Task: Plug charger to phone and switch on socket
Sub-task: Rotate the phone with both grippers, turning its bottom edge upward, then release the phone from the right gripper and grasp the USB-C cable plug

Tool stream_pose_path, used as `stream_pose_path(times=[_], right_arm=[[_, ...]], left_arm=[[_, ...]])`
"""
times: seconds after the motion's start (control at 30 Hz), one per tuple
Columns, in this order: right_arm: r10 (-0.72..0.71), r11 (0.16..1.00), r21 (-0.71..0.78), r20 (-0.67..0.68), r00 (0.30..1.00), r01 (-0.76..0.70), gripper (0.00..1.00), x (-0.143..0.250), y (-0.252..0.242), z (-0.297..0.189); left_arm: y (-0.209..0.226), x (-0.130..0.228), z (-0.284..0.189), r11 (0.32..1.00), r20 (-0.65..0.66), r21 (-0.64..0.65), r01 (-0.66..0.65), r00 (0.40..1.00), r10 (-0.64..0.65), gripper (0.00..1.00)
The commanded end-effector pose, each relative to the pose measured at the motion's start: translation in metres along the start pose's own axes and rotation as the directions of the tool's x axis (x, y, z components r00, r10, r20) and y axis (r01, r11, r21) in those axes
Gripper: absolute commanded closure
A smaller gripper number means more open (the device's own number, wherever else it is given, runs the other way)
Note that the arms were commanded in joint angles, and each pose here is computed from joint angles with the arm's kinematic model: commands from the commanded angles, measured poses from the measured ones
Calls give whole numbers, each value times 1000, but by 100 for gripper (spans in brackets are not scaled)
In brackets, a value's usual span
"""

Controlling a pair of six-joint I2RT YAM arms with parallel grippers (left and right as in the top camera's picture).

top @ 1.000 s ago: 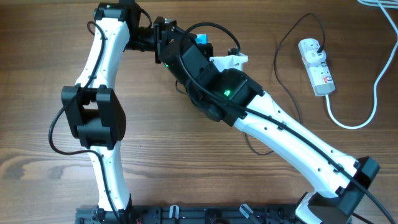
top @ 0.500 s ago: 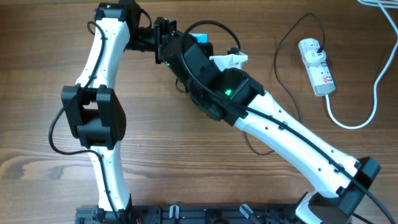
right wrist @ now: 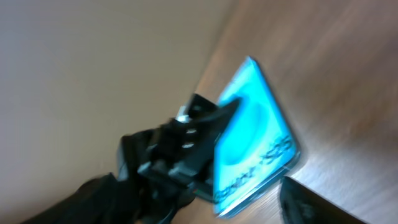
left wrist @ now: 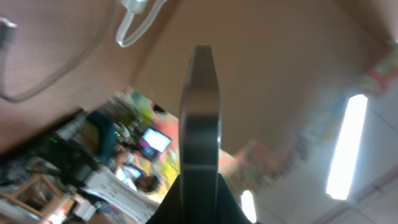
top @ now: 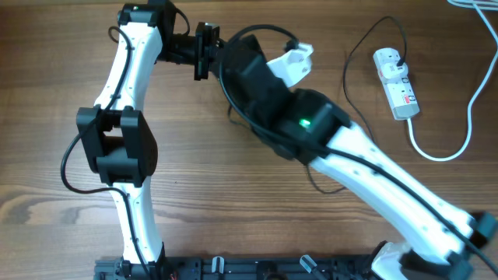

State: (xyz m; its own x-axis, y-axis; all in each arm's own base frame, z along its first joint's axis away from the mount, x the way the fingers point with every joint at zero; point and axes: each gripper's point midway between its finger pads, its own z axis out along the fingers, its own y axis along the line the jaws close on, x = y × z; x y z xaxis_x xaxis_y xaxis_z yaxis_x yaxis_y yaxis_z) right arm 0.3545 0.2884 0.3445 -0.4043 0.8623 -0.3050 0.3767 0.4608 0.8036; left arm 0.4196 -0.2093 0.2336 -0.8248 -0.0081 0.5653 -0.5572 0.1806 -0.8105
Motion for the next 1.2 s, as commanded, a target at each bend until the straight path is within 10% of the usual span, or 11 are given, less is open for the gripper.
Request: stream_pose_path(times=[0.0,0.17,0.53,0.93,1.17], right_arm=[[-475,873,-76,90,875,481,8,-35,24,-49],[-789,615,51,43,613,787,0,-69,-9,-67],[-682,515,375,-366,633,771,0,-126,-148,-22],[-519,475,252,-694,500,843,0,-56,-238,20],[-557,487,183,-688,466,854,0,-44,-243,39]], left_arm=[[15,-9,-5,985,112,-159,-60,991,78,96],[69,-54,-31,857,328,-515,4,925,192,96],[62,-32,-18,778,227,-609,-154,906,357,96],[-1,73,-101,516,318,-836,-184,605,730,96],[20,63,-109,505,340,-858,-97,630,698,96]])
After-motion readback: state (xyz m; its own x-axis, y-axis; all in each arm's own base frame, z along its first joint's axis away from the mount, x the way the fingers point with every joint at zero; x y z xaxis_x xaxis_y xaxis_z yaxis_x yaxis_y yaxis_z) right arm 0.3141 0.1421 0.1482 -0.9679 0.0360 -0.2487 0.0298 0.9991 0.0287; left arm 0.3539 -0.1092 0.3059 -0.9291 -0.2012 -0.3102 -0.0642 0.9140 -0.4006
